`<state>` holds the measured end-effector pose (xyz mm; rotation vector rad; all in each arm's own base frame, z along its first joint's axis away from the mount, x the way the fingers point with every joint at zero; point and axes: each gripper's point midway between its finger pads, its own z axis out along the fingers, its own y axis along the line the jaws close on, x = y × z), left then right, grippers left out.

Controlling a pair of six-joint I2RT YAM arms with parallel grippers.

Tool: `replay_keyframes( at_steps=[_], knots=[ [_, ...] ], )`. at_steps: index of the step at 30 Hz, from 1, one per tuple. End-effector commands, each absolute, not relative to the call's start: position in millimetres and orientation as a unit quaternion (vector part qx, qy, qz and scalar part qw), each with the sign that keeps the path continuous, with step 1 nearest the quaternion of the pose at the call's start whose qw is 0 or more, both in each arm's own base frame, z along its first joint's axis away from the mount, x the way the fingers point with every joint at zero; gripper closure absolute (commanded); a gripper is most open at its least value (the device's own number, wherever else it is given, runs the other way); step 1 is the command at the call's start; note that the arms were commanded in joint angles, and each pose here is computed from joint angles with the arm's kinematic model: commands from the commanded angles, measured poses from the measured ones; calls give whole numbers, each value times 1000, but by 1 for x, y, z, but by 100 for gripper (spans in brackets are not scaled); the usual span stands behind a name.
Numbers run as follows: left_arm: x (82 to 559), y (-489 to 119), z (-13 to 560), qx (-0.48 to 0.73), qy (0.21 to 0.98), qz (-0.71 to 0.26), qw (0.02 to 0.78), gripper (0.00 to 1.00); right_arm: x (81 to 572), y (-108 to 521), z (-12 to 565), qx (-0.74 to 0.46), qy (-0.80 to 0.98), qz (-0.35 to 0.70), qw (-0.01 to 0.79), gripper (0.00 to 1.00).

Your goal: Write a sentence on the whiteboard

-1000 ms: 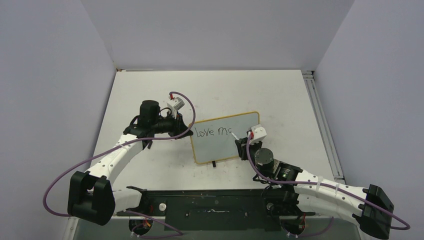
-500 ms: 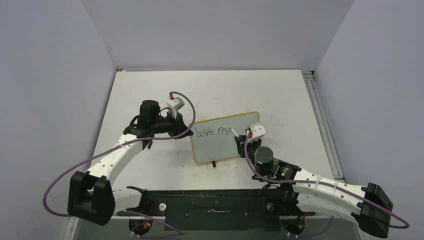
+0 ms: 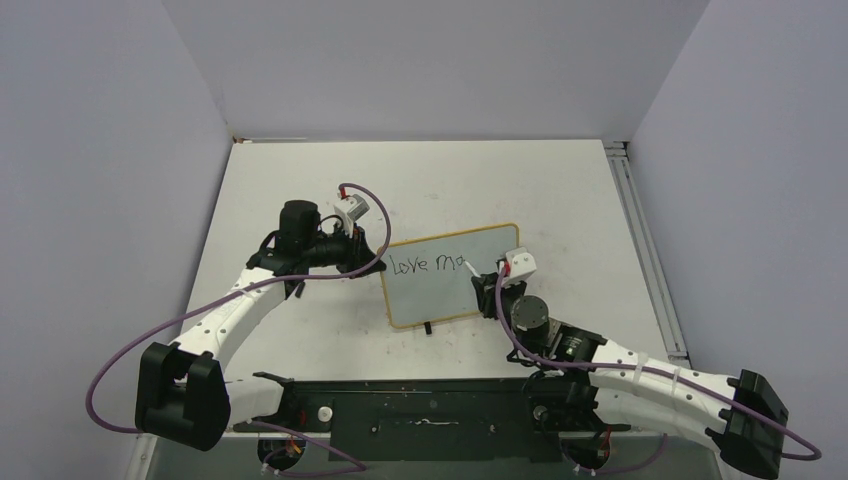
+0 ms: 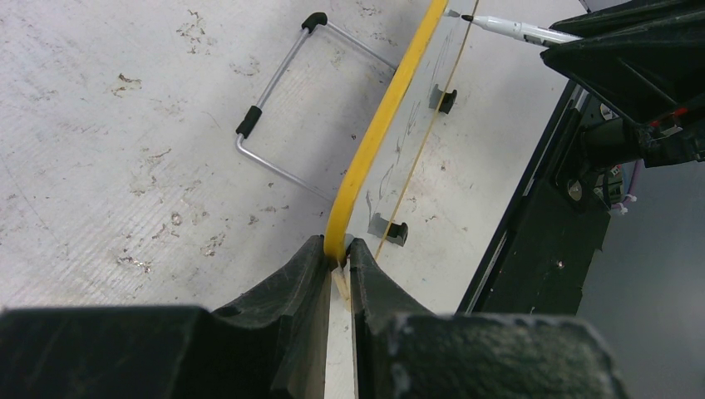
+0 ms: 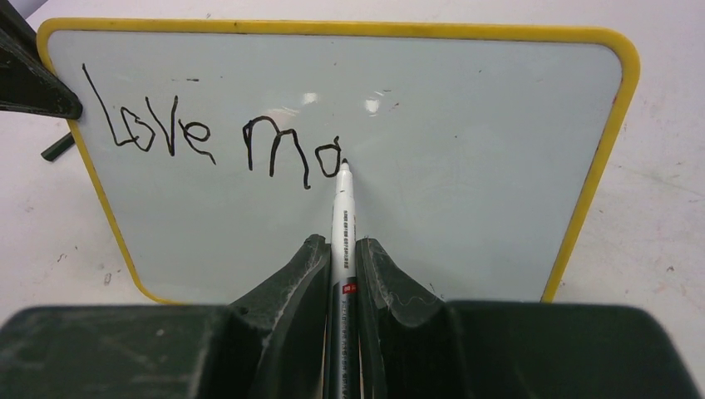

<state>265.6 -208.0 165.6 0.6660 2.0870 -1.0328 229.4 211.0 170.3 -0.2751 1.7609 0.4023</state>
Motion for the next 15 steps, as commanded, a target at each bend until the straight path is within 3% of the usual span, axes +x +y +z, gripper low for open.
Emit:
replay_keyframes(
  at_steps=[1, 15],
  knots=[
    [271, -206, 178, 265, 802, -388, 369, 100, 226, 206, 168, -102, 766, 176, 610, 95],
    [270, -206, 180, 265, 800, -388, 372, 100, 228, 209, 181, -104, 756, 181, 620, 95]
  ],
)
